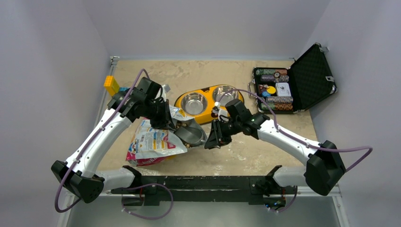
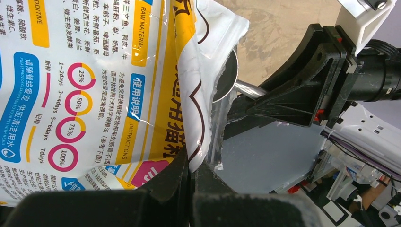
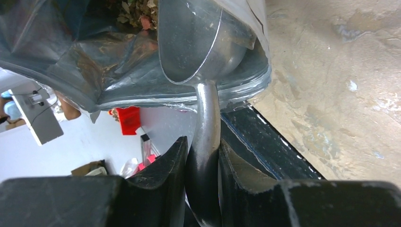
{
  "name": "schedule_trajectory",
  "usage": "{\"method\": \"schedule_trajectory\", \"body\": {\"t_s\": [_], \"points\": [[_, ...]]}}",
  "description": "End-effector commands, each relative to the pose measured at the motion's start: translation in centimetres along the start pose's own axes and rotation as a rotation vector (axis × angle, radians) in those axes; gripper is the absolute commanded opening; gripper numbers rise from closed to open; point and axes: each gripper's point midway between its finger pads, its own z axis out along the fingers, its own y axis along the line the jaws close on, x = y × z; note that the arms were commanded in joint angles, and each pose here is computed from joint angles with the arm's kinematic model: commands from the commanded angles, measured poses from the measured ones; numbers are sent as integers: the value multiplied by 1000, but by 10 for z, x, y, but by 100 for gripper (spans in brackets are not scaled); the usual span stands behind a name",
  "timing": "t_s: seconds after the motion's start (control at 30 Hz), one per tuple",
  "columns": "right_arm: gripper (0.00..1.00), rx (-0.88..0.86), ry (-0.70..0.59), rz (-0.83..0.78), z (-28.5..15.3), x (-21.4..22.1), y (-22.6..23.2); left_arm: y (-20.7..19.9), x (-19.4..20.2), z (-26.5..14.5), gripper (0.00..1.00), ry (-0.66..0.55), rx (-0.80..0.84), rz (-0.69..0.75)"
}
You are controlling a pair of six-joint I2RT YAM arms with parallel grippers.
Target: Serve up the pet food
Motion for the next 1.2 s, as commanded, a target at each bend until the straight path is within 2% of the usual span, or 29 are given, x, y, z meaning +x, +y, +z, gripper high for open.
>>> {"method": "schedule_trajectory", "body": {"t_s": [0.0, 0.23, 0.37, 0.53, 0.7, 0.77, 0.9, 1.03, 1.17], "points": [[0, 31, -50, -67, -11, -18, 10, -46, 0, -31, 0, -34, 214, 67], [0, 284, -44, -223, -59, -12, 6, -55, 1, -27, 0, -9, 274, 101], [0, 385, 30, -297, -70, 2, 6, -71, 1, -30, 0, 3, 360, 119], [0, 454, 101, -406, -45, -1, 17, -82, 2, -32, 0, 15, 412, 111], [0, 518, 107, -513, 3, -45, 47, -74, 6, -31, 0, 21, 374, 112], [0, 470, 111, -530, 31, -65, 66, -71, 9, -30, 0, 28, 368, 104], [0, 241, 79, -595, 60, -80, 115, -66, 13, -27, 0, 34, 361, 76], [0, 32, 50, -629, 60, -68, 136, -63, 13, -29, 0, -2, 358, 55], [0, -181, -11, -591, 39, -54, 149, -53, 10, -32, 0, -61, 307, 48]]}}
